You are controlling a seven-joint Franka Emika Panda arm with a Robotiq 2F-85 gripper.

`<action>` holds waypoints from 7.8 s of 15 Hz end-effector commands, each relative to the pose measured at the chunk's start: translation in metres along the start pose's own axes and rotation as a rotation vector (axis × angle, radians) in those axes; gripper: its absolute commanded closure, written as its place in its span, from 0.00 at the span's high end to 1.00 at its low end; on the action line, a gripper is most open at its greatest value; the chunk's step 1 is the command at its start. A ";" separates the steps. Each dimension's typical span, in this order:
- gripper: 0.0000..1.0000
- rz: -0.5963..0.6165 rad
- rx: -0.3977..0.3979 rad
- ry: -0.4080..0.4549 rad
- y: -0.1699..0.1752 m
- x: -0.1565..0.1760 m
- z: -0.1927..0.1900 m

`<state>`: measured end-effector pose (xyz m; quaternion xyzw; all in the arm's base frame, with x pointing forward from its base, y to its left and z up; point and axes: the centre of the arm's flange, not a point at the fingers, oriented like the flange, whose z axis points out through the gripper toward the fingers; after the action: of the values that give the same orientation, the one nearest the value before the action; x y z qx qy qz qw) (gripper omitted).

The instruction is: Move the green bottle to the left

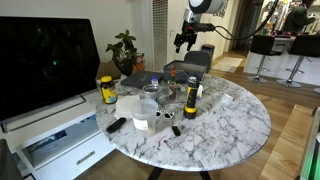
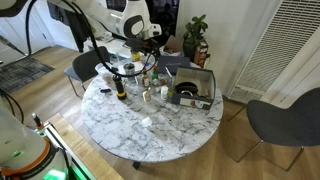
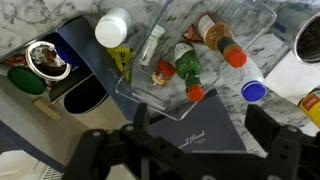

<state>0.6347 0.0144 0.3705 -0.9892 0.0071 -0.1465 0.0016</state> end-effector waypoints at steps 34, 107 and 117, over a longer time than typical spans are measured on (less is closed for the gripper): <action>0.54 -0.017 0.091 -0.299 -0.003 0.078 0.138; 1.00 0.085 0.044 -0.498 -0.090 0.007 0.056; 1.00 -0.030 0.053 -0.329 -0.044 -0.067 -0.039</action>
<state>0.6284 0.0854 0.3825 -0.9971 0.0580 0.0410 0.0280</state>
